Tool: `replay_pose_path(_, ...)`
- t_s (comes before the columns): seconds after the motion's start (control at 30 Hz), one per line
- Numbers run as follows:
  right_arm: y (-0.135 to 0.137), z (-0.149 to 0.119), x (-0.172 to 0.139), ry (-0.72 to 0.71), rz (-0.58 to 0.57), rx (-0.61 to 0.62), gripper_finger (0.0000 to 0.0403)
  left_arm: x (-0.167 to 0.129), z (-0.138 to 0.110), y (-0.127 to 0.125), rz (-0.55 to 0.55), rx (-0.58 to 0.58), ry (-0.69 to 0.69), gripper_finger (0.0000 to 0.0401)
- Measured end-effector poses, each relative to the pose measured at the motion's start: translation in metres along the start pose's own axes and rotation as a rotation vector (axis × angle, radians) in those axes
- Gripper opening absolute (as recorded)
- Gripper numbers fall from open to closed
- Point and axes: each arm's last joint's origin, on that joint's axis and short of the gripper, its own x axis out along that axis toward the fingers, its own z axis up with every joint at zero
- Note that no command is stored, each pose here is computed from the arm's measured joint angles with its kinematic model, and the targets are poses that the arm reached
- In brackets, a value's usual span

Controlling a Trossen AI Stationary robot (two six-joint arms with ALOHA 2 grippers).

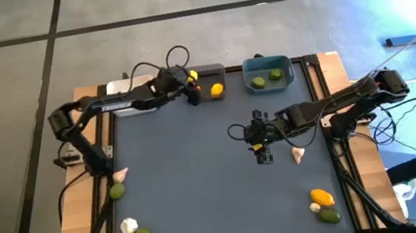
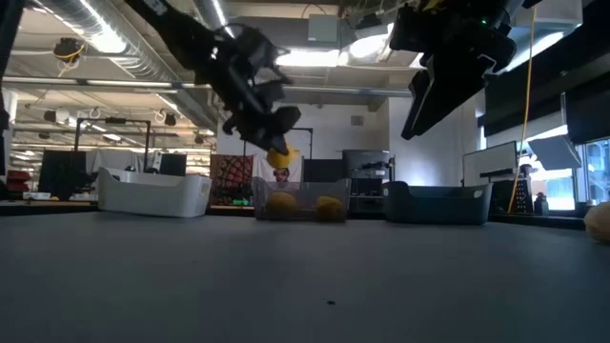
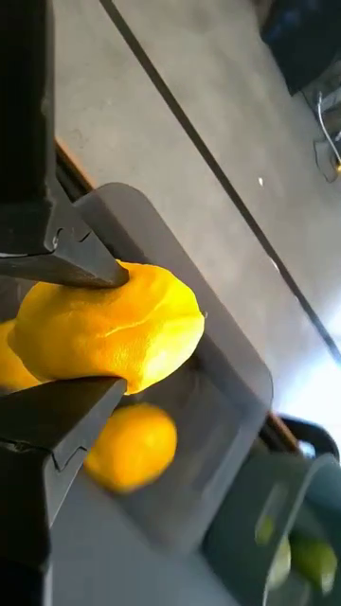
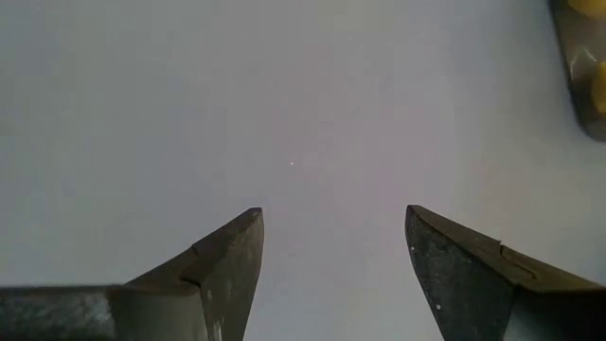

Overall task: Sort produce into baskets
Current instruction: Put the lemon into the black bin

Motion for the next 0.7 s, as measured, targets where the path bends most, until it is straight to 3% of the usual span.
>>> replay_pose_path(0.23,0.0,0.0,0.0,0.0,0.0,-0.001,0.0257,0.03,-0.016,0.011,0.05,-0.037,0.058,0.0139)
replay_pose_path(0.53,0.0,0.0,0.0,-0.001,0.0,-0.002,0.0257,0.038,-0.02,0.015,0.066,-0.063,0.079,0.0141)
replay_pose_path(0.7,0.0,0.0,0.0,-0.001,0.0,-0.002,0.0257,0.038,-0.02,0.015,0.056,-0.064,0.081,0.0183)
